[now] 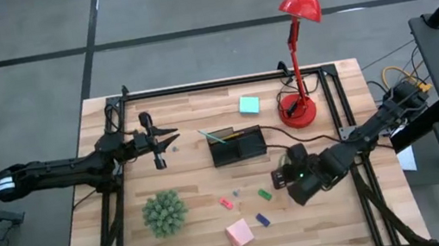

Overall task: Pick and place office supplies into organizer
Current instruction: Put the green scissors into the black desk organizer

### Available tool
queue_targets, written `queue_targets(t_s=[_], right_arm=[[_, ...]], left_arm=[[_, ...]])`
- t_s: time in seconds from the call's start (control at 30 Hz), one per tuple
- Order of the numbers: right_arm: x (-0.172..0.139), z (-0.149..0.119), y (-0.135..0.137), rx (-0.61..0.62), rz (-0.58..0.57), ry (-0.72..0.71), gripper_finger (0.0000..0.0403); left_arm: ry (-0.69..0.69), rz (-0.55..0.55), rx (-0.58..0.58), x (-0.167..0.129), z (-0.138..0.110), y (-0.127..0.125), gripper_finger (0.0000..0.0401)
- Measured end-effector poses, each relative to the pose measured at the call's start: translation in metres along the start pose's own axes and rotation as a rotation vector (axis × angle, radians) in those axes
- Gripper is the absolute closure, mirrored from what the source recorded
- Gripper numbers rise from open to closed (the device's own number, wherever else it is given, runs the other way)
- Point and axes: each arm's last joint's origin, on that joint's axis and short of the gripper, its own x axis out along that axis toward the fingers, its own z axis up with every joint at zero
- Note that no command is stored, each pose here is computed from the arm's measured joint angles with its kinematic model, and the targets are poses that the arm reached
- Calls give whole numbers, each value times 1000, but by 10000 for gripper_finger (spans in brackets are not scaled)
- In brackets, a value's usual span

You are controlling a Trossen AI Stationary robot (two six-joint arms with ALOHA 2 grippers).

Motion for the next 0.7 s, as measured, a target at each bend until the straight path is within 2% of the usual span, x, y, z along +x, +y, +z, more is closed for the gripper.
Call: queue_targets(t_s=[0.23, 0.7], right_arm=[[-6, 5, 15, -72, 54, -139, 390], [-7, 6, 37, -225, 72, -383, 390]], left_arm=[[-2, 0, -1, 0, 0, 0, 342], [1, 0, -2, 0, 0, 0, 342]])
